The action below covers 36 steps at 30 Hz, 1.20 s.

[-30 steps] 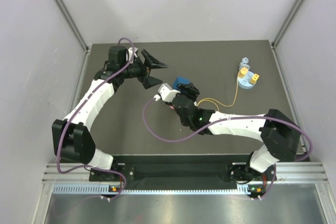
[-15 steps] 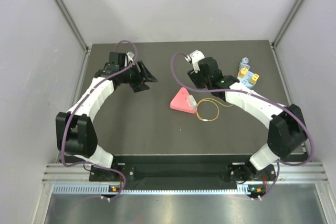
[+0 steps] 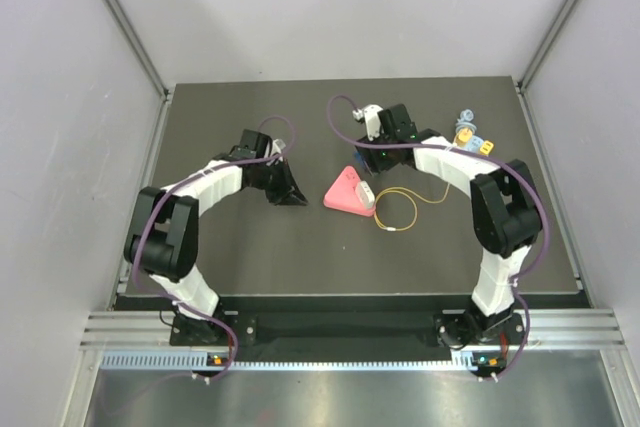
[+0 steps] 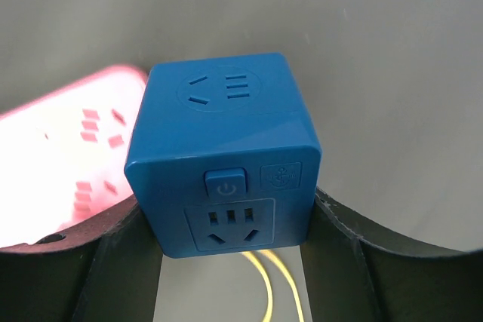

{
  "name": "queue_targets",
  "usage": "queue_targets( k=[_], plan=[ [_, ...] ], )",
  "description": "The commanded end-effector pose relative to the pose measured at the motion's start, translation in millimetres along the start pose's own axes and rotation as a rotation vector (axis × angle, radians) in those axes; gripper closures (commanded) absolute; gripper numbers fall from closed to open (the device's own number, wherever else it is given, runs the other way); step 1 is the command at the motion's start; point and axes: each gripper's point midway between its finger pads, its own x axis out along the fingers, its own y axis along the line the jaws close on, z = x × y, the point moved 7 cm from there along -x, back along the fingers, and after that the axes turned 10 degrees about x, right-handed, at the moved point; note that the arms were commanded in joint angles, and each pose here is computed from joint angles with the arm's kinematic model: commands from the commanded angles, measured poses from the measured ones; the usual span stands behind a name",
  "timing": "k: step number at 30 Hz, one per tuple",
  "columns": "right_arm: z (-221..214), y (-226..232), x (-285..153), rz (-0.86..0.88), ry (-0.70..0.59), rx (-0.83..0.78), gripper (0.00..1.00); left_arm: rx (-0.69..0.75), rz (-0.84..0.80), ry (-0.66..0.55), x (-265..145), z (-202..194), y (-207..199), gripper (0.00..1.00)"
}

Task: Insert the plug

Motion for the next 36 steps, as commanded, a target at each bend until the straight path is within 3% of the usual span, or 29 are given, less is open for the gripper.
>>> queue_targets(
  k=[1,12,23,36],
  plan=[
    [46,5,6,0.09,-0.17,-0.025,1.0,0.074,-0.064,-0.044,5,7,-7,1.0],
    [39,13,39,0.18,-0.135,-0.015,1.0,0.048,-0.06,-0.003,30,0,-4,1.0],
    [-24,25,-16,0.045,-0.155,0.258,1.0,0.079,0.031,-0.053,31,-17,-4,1.0],
    [-75,93,-53,0.058,-0.142,0.465,1.0,0.088,0.152,-0.167,-1,-12,-3,1.0]
  ],
)
